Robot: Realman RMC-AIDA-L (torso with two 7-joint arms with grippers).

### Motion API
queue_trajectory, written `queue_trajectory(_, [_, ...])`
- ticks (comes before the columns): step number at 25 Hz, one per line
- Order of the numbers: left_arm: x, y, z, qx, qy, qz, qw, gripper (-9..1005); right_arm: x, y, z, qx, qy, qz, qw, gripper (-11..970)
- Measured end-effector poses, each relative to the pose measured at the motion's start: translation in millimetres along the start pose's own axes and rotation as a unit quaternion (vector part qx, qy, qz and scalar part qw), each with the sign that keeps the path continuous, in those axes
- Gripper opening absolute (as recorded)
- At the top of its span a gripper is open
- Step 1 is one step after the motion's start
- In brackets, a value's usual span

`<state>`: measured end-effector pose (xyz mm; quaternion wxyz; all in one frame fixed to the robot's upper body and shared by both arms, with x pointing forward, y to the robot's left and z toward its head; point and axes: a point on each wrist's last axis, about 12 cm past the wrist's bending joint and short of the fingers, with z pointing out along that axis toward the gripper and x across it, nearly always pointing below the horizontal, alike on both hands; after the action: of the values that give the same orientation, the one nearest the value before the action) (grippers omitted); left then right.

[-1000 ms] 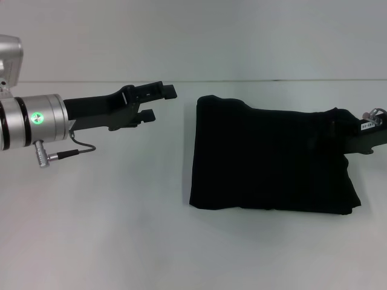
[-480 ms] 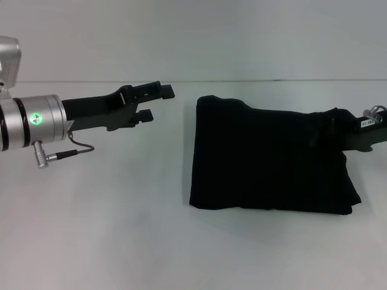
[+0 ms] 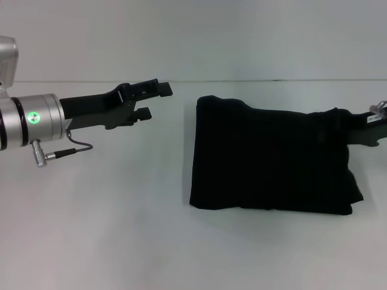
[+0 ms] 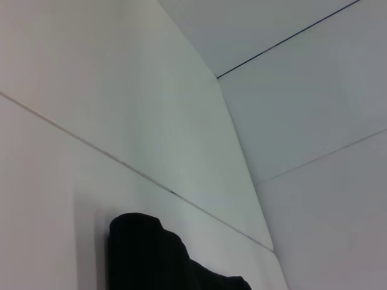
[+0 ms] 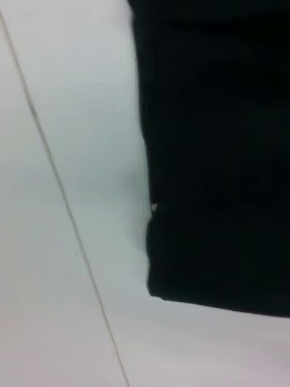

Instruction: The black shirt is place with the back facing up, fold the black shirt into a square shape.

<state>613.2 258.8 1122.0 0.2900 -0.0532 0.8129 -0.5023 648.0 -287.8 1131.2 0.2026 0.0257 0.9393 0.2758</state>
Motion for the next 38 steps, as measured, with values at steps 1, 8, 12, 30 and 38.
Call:
queue_trajectory(1, [0,0.2,-1,0.0,-0.002,-0.001,1.0,949,-2,-0.7,-3,0.003,-0.004,-0.003,1.0,70])
queue_trajectory(8, [-3,1.3,-3,0.001,-0.01,-0.004,1.0,949,-19,2.5,-26,0.012,-0.036,-0.03,0.999,66])
queue_trajectory(12, [-3,1.5,-4,0.001,-0.011,-0.004,1.0,948,-22,10.9,-28,0.011,-0.041,-0.049,0.998,68])
queue_trajectory(30, [-3,4.5,-8,0.002,-0.022,-0.004,1.0,948,-15,-8.0,-18,0.026,-0.039,0.006,0.999,75])
queue_trajectory(38, [-2,4.8,-8,0.003,-0.023,-0.002,1.0,949,-11,-14.1,-11,0.02,-0.063,0.009,0.998,275])
